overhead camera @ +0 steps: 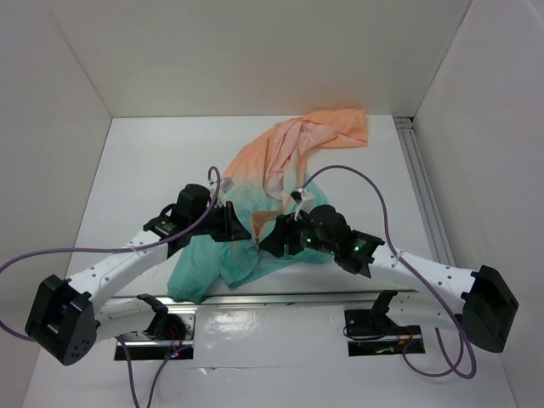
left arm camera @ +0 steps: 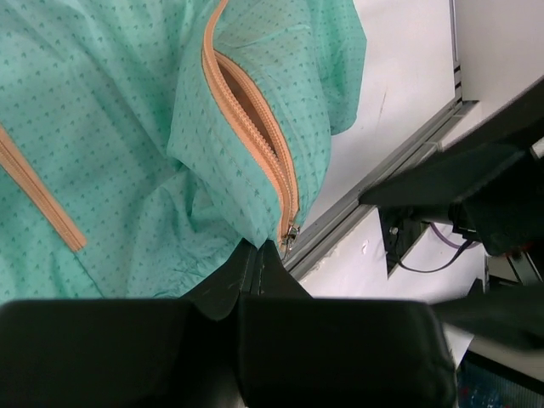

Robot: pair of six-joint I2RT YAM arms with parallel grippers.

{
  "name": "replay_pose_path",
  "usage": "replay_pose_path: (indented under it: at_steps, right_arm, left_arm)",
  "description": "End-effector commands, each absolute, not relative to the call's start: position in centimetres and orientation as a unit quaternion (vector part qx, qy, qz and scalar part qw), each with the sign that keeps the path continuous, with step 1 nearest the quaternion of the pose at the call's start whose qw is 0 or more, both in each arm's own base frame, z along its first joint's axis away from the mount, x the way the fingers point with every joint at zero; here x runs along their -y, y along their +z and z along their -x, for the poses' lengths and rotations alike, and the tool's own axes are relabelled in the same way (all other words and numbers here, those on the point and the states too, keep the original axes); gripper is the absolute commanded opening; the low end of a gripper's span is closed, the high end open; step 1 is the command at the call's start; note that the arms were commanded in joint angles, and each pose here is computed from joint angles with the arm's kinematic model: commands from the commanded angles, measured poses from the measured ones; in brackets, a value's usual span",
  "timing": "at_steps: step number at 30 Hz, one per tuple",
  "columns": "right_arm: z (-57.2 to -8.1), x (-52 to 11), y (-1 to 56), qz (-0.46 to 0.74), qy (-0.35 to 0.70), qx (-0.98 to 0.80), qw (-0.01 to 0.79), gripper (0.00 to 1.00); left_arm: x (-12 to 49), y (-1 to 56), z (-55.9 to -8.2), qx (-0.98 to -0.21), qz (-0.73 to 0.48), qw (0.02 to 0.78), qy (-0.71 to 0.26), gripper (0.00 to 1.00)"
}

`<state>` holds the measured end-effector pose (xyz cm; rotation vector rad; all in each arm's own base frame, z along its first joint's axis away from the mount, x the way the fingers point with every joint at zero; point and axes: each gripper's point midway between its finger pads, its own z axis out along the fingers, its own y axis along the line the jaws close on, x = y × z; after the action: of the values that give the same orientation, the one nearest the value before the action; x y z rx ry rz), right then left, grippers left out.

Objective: Zip up the jacket

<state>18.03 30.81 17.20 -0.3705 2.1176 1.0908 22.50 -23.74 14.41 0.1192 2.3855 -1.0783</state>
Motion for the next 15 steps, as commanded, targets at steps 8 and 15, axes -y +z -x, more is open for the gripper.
replay_pose_path:
  at_steps: [8,15]
  right_arm:
    - [-19.1,-31.8,19.2,0.107,0.458,-0.805,0.36,0.54]
    - [-18.1,-31.0,17.9,0.187,0.329,-0.833,0.405,0.5]
  left_arm:
    - [24.2,15.9,-22.8,-0.865,-0.069,0.275,-0.414,0.0]
    - [24.4,15.1,-22.5,-0.877,-0.066,0.244,-0.409,0.0]
